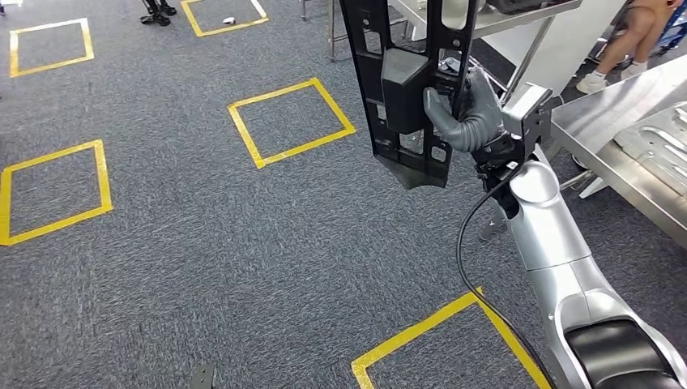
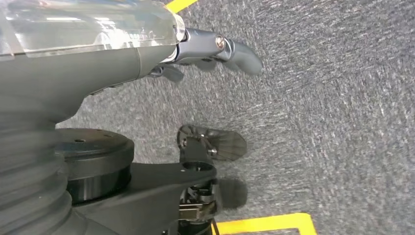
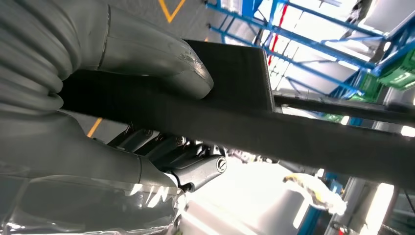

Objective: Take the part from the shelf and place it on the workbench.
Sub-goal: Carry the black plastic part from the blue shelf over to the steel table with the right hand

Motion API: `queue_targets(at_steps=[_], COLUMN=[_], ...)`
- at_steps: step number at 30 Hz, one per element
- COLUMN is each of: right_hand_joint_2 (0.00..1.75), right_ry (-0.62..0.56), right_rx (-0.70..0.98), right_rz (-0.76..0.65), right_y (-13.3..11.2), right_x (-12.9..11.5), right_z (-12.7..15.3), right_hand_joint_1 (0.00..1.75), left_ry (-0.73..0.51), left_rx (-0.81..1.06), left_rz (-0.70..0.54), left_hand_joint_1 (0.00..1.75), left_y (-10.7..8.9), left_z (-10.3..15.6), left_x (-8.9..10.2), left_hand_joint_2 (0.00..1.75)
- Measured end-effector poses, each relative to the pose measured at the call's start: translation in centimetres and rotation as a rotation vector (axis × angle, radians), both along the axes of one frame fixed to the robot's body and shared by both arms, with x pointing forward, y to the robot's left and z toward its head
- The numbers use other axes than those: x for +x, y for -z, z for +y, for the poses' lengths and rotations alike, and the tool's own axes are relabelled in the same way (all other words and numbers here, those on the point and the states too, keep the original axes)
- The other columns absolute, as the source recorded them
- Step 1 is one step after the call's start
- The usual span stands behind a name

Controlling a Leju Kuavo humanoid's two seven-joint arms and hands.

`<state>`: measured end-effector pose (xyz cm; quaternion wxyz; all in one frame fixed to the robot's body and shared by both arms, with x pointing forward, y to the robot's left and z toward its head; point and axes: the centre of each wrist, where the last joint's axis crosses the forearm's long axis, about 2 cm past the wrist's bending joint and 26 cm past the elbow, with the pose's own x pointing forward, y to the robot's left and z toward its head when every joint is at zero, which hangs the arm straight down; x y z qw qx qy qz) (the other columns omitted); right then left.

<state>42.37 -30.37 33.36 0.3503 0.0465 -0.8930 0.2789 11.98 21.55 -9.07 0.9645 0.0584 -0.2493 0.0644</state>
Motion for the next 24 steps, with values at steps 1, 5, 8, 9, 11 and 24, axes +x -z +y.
queue_targets(at_steps=[1,5,8,9,11,24], right_hand_joint_2=[1.75,1.75,1.75,1.75,1.75,1.75], right_ry=[0.001,0.006,0.009,0.012,0.018,0.021], right_rx=[-0.001,-0.005,-0.004,-0.005,-0.006,-0.007], right_rz=[0.002,0.007,-0.001,0.0,0.002,0.004], right_y=[0.08,0.26,0.12,0.17,0.32,0.81], right_x=[-0.03,-0.12,-0.2,-0.23,-0.33,-0.72], right_z=[-0.01,-0.13,-0.35,-0.47,-0.75,-0.92], right_hand_joint_1=[1.75,1.75,1.75,1.75,1.75,1.75], left_ry=[-0.001,-0.001,-0.001,0.0,0.0,0.001], left_rx=[-0.001,-0.003,-0.006,-0.007,-0.007,-0.003], left_rz=[0.001,0.001,-0.002,-0.003,-0.006,-0.006], left_hand_joint_1=[0.0,0.0,0.0,0.0,0.0,0.0], left_y=[0.01,0.01,-0.01,-0.02,-0.05,-0.05], left_z=[-0.02,-0.13,-0.2,-0.19,-0.2,-0.02], left_x=[-0.06,-0.11,-0.06,-0.04,0.09,0.18], left_hand_joint_2=[1.75,1.75,1.75,1.75,1.75,1.75])
